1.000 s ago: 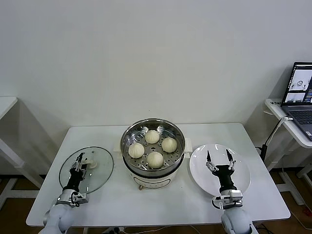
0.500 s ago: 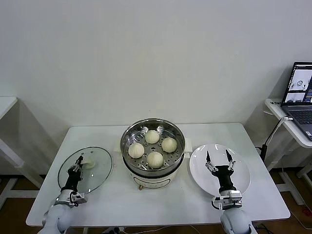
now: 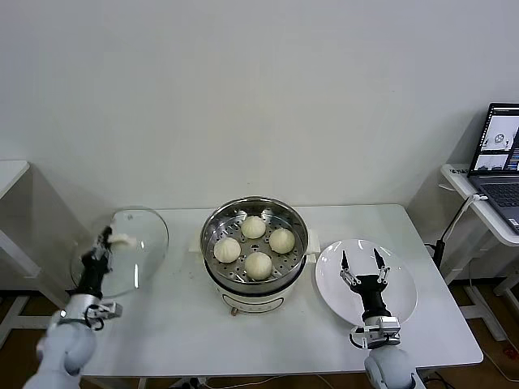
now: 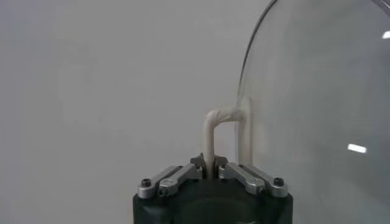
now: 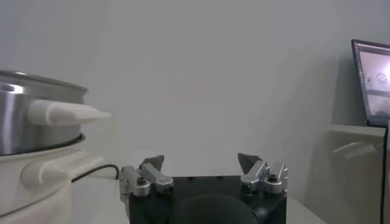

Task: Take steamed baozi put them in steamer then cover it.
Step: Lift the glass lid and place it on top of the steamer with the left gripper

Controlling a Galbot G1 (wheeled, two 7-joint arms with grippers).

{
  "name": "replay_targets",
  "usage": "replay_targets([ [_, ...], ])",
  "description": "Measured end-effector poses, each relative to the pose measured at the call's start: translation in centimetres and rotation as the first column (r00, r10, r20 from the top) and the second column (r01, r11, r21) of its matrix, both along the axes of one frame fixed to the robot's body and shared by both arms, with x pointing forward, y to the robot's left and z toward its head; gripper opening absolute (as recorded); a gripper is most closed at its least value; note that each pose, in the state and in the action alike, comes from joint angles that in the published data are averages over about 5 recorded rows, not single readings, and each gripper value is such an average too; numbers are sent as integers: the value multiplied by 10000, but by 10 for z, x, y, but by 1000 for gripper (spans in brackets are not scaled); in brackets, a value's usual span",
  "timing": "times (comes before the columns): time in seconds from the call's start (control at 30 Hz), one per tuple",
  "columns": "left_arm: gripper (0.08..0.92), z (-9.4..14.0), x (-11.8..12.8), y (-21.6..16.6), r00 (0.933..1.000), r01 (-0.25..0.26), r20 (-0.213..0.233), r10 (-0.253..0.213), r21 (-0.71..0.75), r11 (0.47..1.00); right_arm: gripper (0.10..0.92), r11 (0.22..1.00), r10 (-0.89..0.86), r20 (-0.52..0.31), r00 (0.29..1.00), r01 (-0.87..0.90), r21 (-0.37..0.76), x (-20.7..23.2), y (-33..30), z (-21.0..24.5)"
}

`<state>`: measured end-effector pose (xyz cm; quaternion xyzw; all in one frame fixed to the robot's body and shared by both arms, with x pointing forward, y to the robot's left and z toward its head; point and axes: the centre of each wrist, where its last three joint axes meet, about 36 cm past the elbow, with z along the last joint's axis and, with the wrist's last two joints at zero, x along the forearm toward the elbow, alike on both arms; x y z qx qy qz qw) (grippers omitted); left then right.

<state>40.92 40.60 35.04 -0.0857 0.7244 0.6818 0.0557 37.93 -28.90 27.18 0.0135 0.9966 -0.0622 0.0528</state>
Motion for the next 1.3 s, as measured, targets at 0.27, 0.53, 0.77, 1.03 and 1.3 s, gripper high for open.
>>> replay_targets([
  [0.27,194,81,-1,-44,9819,1111,1509,-1148,329,9933,823,10000,-28,-37,10000,28,-31,-4,0,0],
  [0.53,194,113,-6,-133,9484,2759,1590,-2742,120,9611,823,9999,-126,-162,9998,125,-46,-7,0,-2],
  [0.77,194,118,-6,-207,9379,3373,1006,-3321,-397,9406,823,9998,-210,-203,9996,210,-9,-5,2,-5],
  [1.03,194,111,0,-265,9331,3591,2,-3597,-578,9315,823,9996,-278,-269,9993,278,-6,-3,4,-7],
  [1.3,194,98,12,-293,9347,3380,-1032,-3402,-387,9403,823,9995,-326,-346,9989,326,-13,-3,5,-11],
])
